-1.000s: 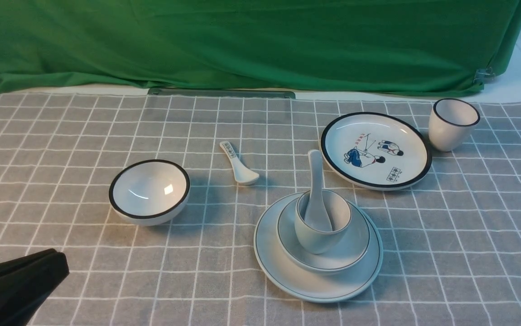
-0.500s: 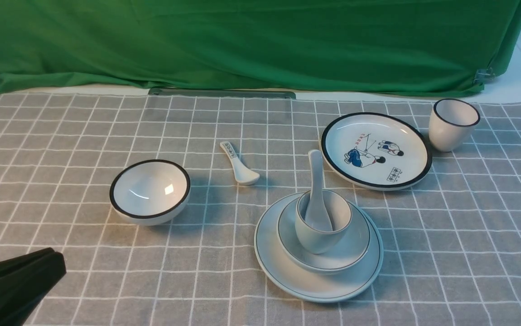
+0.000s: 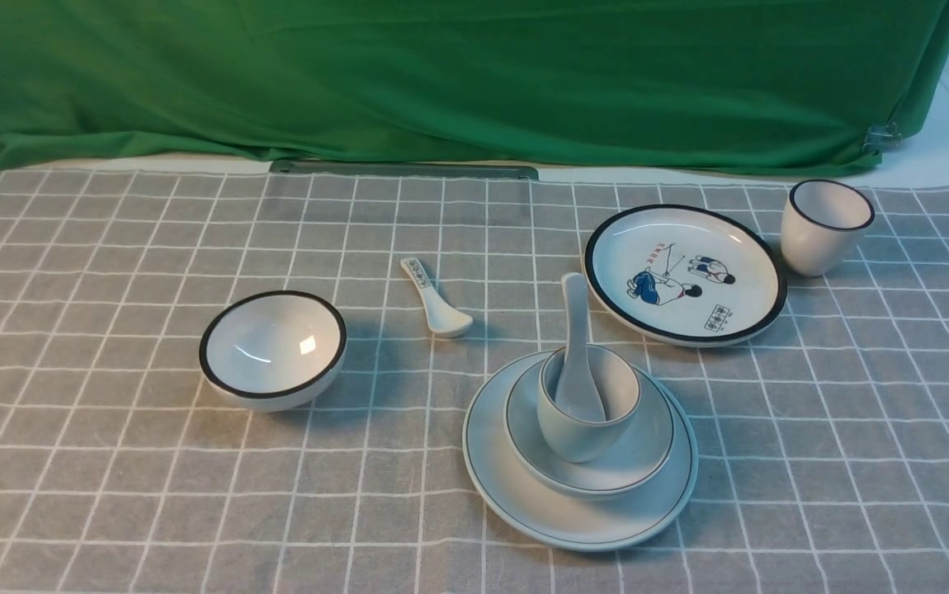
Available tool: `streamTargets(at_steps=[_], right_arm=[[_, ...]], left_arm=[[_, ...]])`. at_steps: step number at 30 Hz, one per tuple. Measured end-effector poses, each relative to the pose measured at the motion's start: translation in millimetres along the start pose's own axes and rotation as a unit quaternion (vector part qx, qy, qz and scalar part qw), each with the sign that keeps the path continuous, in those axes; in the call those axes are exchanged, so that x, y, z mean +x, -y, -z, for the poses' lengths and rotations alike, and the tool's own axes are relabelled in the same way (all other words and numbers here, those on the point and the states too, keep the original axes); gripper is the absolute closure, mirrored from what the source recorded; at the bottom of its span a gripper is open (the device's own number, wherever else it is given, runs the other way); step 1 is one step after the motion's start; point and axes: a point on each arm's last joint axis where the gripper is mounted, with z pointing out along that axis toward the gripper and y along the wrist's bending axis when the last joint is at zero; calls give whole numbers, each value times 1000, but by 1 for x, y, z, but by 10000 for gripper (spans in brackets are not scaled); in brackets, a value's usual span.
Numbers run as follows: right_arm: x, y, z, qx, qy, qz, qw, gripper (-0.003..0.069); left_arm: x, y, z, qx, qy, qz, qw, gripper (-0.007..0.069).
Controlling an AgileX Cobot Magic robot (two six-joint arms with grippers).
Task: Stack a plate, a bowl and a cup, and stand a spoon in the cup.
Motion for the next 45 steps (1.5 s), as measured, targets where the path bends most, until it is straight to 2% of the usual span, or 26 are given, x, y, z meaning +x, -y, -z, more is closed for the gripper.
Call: streamTargets(at_steps=[6, 36, 38, 41, 45], right_arm=[[0, 0, 0, 0, 0, 0, 1000, 589], [1, 0, 0, 0, -1, 6, 1000, 558], [5, -1, -2, -1, -7, 10, 1000, 554], [32, -3, -12, 4, -45, 18, 999, 550], [78, -4, -24, 62, -104, 38, 992, 540]], left_arm=[[12, 1, 0, 1, -54, 1, 999, 614], [12, 1, 0, 0, -52, 2, 999, 613], [12, 1, 0, 0, -52, 2, 999, 613], [12, 1, 0, 0, -52, 2, 999, 613], [12, 1, 0, 0, -52, 1, 999, 613]])
